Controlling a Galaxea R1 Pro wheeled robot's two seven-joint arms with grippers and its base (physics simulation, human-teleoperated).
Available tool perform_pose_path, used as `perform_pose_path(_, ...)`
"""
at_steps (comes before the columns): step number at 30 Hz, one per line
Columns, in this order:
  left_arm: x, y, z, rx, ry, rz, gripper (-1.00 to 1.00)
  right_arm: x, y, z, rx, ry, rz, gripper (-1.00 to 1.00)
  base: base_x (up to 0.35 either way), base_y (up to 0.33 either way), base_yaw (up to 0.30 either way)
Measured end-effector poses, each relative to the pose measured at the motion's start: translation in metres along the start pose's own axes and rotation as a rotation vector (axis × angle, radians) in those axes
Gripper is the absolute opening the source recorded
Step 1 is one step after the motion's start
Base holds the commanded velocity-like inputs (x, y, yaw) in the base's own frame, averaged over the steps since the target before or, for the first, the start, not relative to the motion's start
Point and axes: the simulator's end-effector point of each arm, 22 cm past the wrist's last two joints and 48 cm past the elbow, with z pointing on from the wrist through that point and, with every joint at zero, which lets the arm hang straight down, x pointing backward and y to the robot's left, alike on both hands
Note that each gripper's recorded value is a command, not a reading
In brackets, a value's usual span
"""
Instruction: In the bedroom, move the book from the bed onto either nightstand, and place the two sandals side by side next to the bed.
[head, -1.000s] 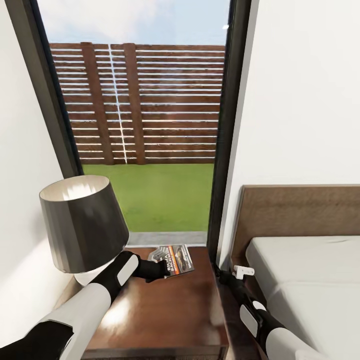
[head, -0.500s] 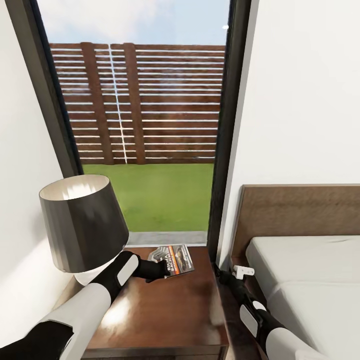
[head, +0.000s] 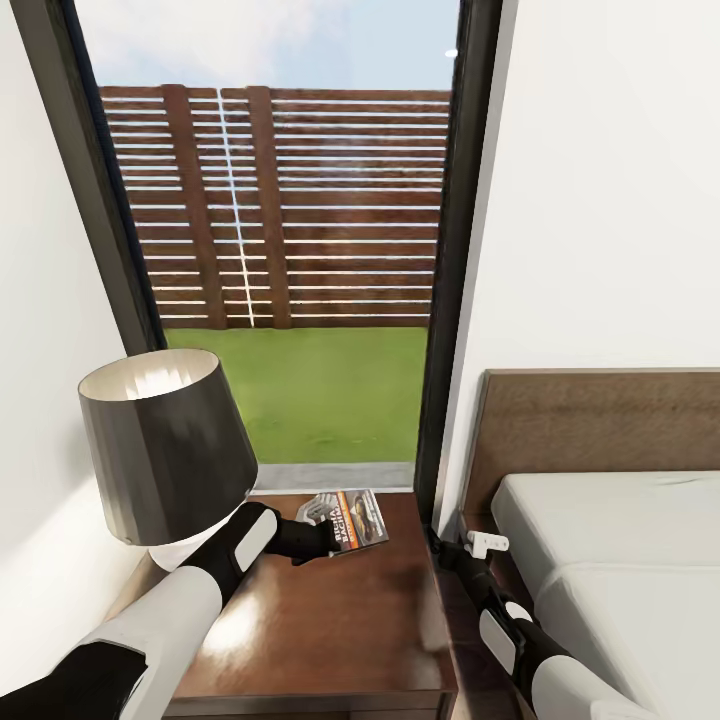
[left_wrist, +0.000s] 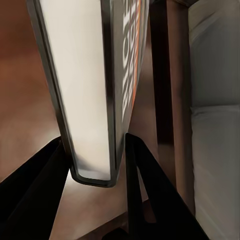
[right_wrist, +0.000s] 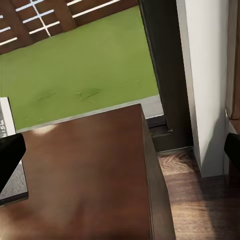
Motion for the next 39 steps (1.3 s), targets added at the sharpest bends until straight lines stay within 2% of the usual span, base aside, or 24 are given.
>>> perform_pose_path(39,0.006,0.008,0.006,-0.003,0.0,0.001,-1.0,0.011,-0.004,0.0,0.0,0.0,0.0,1.0,0.0,0.0,0.0)
